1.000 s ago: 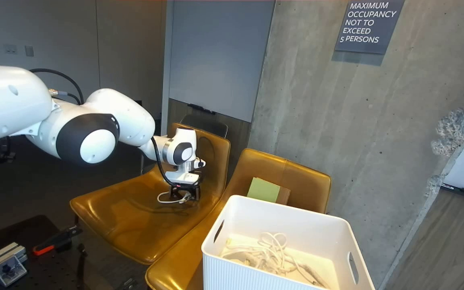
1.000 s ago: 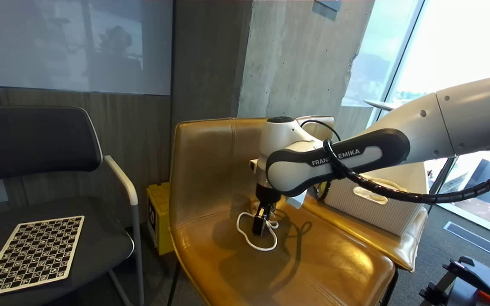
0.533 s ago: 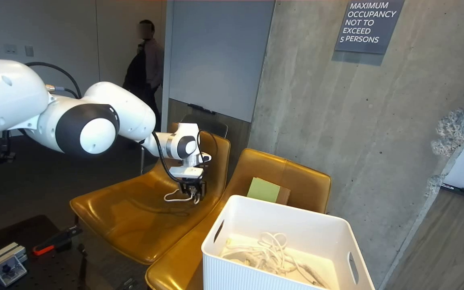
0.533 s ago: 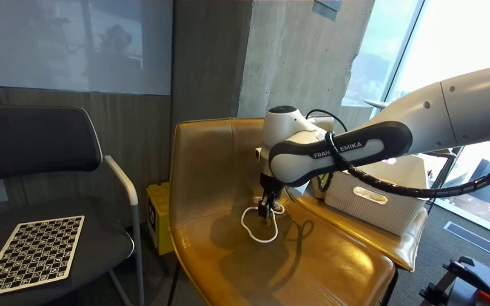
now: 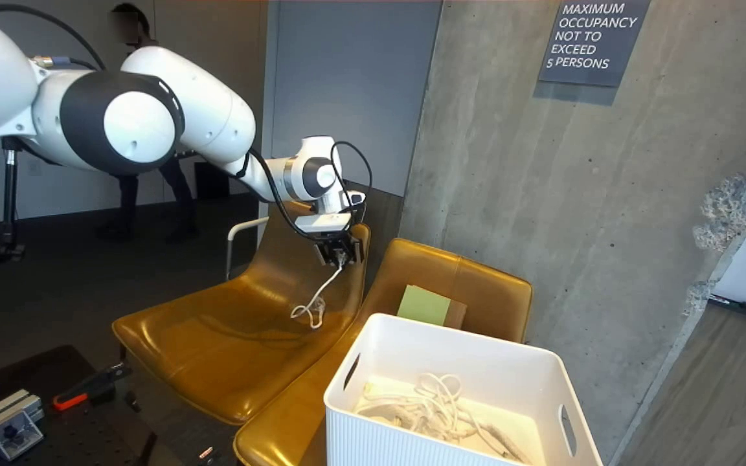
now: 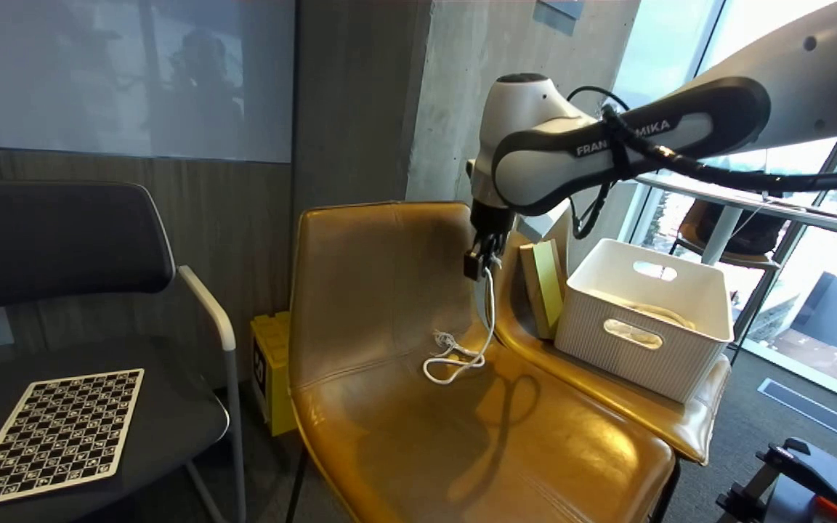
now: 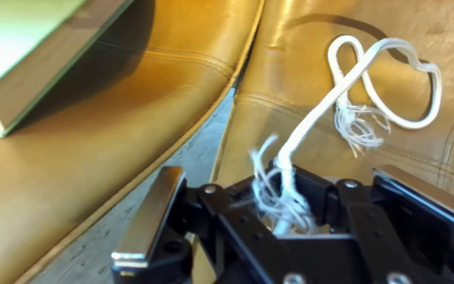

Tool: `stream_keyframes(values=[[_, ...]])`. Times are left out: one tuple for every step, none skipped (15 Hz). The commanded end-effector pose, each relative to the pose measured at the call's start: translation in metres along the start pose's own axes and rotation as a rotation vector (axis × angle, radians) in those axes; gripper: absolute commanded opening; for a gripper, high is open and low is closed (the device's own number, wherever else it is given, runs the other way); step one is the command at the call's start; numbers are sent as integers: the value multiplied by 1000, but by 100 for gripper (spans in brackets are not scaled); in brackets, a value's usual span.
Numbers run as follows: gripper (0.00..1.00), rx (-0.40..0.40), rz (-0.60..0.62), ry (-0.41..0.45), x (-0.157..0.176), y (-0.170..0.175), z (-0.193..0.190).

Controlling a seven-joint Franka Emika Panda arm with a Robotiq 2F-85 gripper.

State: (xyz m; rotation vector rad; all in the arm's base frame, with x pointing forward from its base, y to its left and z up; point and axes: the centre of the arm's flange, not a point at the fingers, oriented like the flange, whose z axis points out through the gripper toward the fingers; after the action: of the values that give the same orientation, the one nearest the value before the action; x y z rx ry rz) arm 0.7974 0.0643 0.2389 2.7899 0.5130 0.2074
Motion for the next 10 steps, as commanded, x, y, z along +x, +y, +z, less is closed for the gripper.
stream_keyframes(values=[[0, -67, 44, 25, -51, 21, -73], [0, -80, 60, 37, -56, 30, -88], [0, -91, 75, 48, -61, 40, -104], [0, -99, 90, 58, -67, 49, -119], [0, -110, 110, 72, -74, 59, -134], [0, -121, 130, 90, -81, 69, -150], [0, -130, 150, 110, -89, 79, -165], [0, -141, 174, 131, -97, 89, -180], [0, -146, 199, 153, -106, 102, -196], [0, -150, 226, 175, -115, 114, -212]])
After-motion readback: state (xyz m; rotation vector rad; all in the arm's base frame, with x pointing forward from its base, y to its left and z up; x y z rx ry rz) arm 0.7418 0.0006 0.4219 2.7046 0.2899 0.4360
